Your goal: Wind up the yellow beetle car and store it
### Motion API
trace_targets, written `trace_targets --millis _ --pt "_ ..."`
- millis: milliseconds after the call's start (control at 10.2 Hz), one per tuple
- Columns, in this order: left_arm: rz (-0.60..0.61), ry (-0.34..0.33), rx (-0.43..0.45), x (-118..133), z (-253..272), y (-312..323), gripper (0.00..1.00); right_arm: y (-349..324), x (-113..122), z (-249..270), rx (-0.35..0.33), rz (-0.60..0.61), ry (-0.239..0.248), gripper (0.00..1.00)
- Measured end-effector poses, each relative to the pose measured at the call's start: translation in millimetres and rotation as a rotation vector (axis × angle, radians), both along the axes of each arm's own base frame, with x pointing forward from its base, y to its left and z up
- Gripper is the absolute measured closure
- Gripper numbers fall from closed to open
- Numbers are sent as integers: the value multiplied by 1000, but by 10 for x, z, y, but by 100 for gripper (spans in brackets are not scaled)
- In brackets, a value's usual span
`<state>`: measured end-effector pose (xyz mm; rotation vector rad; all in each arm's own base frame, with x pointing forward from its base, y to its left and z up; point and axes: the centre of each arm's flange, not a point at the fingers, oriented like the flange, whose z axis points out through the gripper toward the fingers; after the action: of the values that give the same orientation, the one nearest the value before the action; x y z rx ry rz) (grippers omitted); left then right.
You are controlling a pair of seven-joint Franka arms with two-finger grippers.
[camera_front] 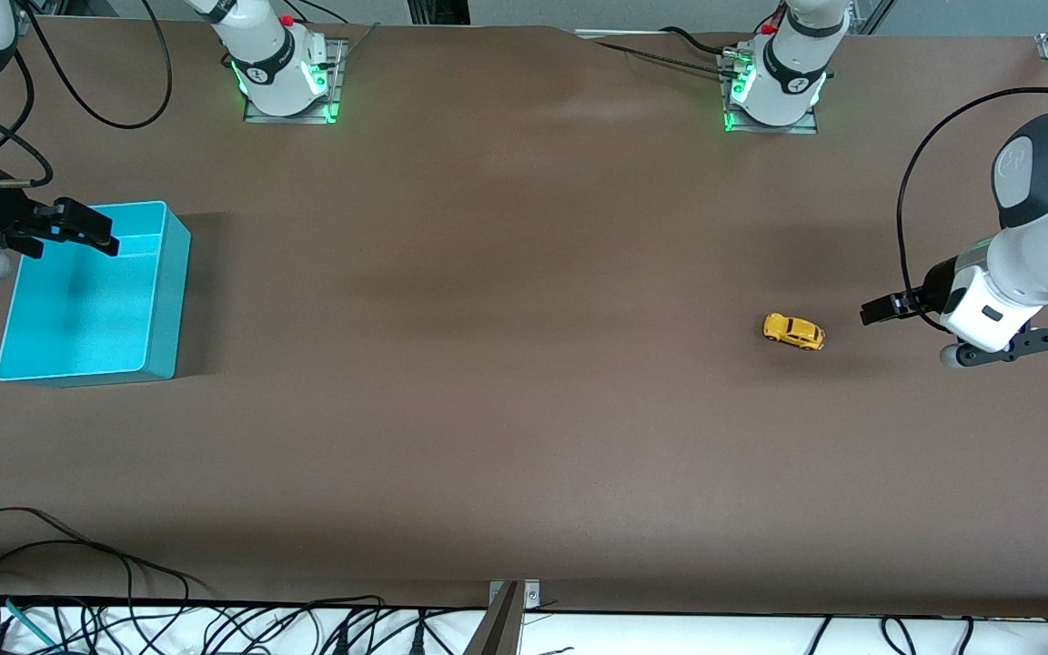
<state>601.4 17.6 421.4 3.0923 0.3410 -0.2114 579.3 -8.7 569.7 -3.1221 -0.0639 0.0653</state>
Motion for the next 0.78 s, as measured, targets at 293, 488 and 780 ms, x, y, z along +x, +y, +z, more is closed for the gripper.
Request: trace_targets --millis 293,488,780 --pt "-90 3 43 -6 -5 37 0 0 1 -4 0 1 1 0" --pt "-152 27 68 -33 -23 57 0 1 2 -6 0 1 1 0" --pt "-176 35 65 -42 -28 59 0 2 3 -6 0 1 1 0"
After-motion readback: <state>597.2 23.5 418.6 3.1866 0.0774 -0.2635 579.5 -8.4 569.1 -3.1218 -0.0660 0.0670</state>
